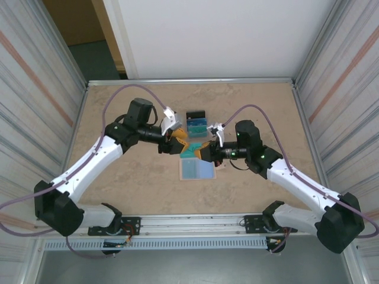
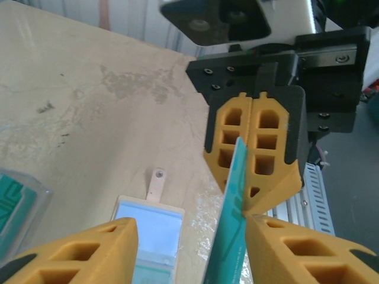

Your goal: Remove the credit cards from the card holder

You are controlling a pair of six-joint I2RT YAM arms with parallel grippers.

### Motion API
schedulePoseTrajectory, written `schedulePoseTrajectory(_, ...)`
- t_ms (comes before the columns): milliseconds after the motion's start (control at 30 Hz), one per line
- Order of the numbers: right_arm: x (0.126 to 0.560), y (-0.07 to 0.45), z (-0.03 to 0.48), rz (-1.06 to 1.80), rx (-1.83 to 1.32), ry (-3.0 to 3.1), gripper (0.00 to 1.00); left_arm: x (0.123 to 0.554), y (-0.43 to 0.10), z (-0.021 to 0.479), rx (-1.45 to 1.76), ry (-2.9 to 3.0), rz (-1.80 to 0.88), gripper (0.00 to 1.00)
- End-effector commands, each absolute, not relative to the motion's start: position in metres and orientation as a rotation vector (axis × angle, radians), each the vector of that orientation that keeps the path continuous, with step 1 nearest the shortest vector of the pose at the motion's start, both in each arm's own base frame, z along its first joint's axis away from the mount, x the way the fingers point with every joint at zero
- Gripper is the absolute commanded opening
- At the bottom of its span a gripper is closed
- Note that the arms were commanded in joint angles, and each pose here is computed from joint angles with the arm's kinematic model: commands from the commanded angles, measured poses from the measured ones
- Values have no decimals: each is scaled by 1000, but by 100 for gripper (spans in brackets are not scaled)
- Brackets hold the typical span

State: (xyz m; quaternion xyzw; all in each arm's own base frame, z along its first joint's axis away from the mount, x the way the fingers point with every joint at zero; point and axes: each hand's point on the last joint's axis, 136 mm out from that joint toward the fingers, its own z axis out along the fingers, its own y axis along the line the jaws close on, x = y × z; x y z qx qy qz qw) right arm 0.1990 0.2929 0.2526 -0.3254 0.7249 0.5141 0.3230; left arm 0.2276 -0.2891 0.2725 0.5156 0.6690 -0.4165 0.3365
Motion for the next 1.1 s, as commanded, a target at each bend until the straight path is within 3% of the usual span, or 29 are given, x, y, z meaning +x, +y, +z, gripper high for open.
schedulePoseTrajectory(0, 195, 298, 268, 1359, -923, 1836, 0, 211, -291, 269, 1466, 1716, -1132, 40)
schedulePoseTrajectory(67, 196, 298, 269, 1354, -926, 1833, 0, 210, -294, 265, 1489, 1726, -1140, 24)
schedulePoseTrajectory(133, 197, 298, 268, 1348, -925, 1835, 0, 210, -296, 263, 1510, 1725, -1127, 0)
schedulePoseTrajectory(233, 203, 296, 263, 1311, -901, 1859, 0, 218, -298, 260, 1526, 1716, -1044, 0)
schedulePoseTrajectory(267, 206, 294, 261, 1290, -886, 1872, 6, 222, -298, 258, 1521, 1715, -1009, 0)
schedulePoseTrajectory(300, 212, 291, 258, 1251, -855, 1891, 25, 229, -297, 256, 1515, 1713, -963, 0)
schedulePoseTrajectory(400, 229, 276, 245, 1111, -749, 1953, 55, 250, -296, 247, 1514, 1696, -819, 0)
schedulePoseTrajectory(500, 246, 259, 238, 984, -628, 1985, 72, 274, -299, 239, 1521, 1658, -693, 0)
schedulePoseTrajectory(800, 283, 194, 230, 654, -219, 2069, 99, 347, -322, 210, 1571, 1595, -576, 0)
schedulePoseTrajectory(1067, 293, 134, 212, 399, 116, 2147, 99, 394, -336, 169, 1619, 1611, -533, 0)
